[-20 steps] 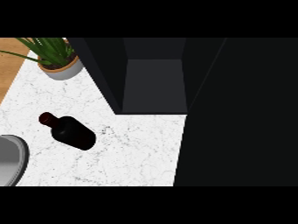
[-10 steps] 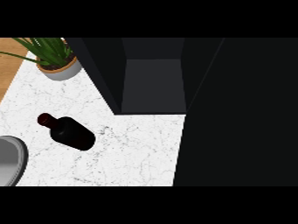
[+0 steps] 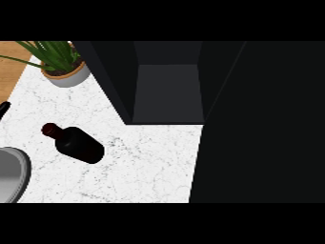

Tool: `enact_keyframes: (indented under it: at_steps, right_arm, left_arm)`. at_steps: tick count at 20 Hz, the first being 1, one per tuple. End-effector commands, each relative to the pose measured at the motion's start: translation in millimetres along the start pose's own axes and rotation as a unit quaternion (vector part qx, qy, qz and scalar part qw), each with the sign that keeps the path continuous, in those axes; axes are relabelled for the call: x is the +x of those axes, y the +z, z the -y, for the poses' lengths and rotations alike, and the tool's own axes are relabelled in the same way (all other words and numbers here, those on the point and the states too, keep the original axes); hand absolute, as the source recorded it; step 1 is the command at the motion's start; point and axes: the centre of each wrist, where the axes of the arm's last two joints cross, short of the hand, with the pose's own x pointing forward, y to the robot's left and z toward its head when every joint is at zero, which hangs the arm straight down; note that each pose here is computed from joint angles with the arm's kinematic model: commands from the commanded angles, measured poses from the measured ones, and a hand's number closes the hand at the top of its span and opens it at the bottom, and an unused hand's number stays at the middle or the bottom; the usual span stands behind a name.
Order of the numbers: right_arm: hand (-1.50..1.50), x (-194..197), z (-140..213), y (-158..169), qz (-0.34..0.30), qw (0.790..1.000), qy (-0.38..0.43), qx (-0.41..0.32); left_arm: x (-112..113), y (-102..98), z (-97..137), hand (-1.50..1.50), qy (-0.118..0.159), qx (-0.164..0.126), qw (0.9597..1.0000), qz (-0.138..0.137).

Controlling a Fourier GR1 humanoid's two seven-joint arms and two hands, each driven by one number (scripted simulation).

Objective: Pick up the wine, place it into the cabinet and close the cabinet

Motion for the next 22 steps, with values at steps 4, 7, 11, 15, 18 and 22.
enact_keyframes:
  at_steps: [4, 7, 11, 15, 18, 22]
  right_arm:
    - [-1.50, 20.2, -15.6, 19.0, 0.016, 0.999, -0.026, 0.032]
    - [-1.50, 21.1, -2.4, 25.6, 0.017, 0.999, -0.020, 0.032]
    - [-1.50, 24.8, -2.4, 32.9, 0.004, 0.999, -0.024, 0.038]
    - [-1.50, 17.4, 6.9, 38.6, 0.016, 0.999, -0.012, 0.030]
    - [-1.50, 24.3, 8.3, 6.7, 0.027, 0.999, -0.022, 0.022]
    - [-1.50, 27.2, -2.1, 18.9, 0.016, 0.999, -0.020, 0.028]
  left_arm:
    - [-29.0, -8.5, 1.6, -1.50, -0.015, 0.013, 0.9993, -0.030]
    - [-54.2, 3.5, -29.4, -1.50, -0.021, 0.014, 0.9989, -0.040]
    - [-65.2, -6.7, -14.8, -1.50, -0.015, 0.027, 0.9985, -0.044]
    - [-92.2, 28.9, -35.1, -1.50, -0.018, 0.035, 0.9976, -0.058]
    - [-111.3, 20.9, -29.6, -1.50, -0.029, 0.025, 0.9976, -0.057]
    - [-134.4, 13.9, -32.3, -1.50, -0.013, 0.029, 0.9974, -0.065]
